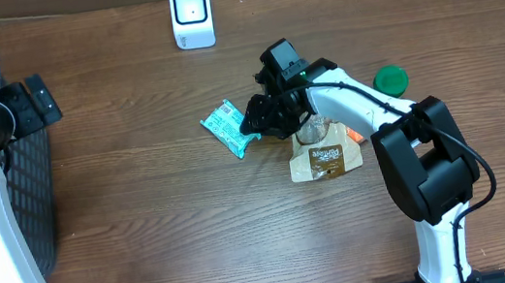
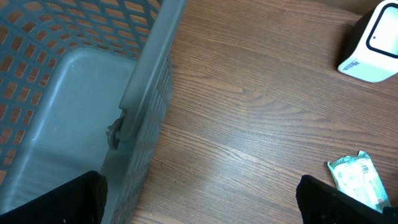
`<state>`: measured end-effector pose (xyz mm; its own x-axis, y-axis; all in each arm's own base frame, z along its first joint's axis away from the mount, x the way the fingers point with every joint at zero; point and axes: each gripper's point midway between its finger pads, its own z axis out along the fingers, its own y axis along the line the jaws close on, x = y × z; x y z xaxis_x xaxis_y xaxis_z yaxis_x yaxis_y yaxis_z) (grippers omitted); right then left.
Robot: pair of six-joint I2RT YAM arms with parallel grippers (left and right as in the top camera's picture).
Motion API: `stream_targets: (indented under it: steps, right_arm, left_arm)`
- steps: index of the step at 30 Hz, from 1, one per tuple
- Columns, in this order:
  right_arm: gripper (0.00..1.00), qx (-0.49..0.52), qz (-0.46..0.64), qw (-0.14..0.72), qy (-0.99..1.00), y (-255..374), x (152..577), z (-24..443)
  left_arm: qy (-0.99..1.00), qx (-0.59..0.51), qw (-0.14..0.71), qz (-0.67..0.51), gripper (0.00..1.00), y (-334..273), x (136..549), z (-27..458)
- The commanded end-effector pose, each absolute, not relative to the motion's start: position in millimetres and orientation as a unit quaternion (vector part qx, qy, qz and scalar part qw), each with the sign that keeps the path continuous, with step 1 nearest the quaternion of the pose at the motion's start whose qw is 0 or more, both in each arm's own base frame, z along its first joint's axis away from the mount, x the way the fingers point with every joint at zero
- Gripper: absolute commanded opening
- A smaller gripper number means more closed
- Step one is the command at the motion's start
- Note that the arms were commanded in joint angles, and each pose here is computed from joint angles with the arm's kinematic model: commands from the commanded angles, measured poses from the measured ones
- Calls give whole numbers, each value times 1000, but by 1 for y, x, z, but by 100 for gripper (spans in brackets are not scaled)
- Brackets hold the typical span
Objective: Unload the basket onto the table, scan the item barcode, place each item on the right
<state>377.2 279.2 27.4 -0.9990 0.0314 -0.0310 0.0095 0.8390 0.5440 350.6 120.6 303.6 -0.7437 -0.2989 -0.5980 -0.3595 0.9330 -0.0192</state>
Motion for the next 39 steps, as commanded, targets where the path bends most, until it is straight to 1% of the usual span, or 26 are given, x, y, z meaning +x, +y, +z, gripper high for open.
stream_targets:
  steps: [1,5,8,15,18,19,20,21,22,25,28,32,34,35,39]
  right_arm:
    - [46,26,276,28,960,277,381,22]
    - [46,24,273,35,961,280,384,15]
    - [46,33,269,24,962,281,382,4]
    - [45,24,272,-22,962,295,360,-21]
    - [34,23,269,-26,963,296,357,-25]
    - [26,23,269,-26,963,296,357,-25]
    - [15,23,269,-25,963,295,358,-25]
    - [6,26,269,-25,963,293,359,-25]
    - [4,28,268,-26,963,292,360,-25]
    - [4,35,268,-28,962,286,362,-24]
    - [4,25,270,-18,962,279,366,-12]
    - [4,-38,282,27,958,274,373,25]
    - [4,-69,288,53,954,272,374,50]
    - [4,-93,293,77,949,271,374,73]
    - [4,-133,304,129,934,268,368,128]
  left_arm:
    - [931,-166,320,54,99,121,352,311]
    - [931,-166,320,54,99,121,352,311]
    - [931,-166,320,54,100,121,352,311]
    - [931,-166,320,54,100,121,352,311]
    - [931,-166,320,54,100,121,352,311]
    - [931,-166,320,54,100,121,352,311]
    - [931,-166,320,54,100,121,352,311]
    - [931,-166,320,54,100,121,352,311]
    - [931,-166,320,54,99,121,352,311]
    - [931,-166,320,54,100,121,352,311]
    - [931,-166,320,54,100,121,352,311]
    - [931,-166,320,54,100,121,352,311]
    - [931,-166,320,54,100,121,352,311]
    - [931,-166,320,54,100,121,352,311]
    - [931,-166,320,54,100,121,352,311]
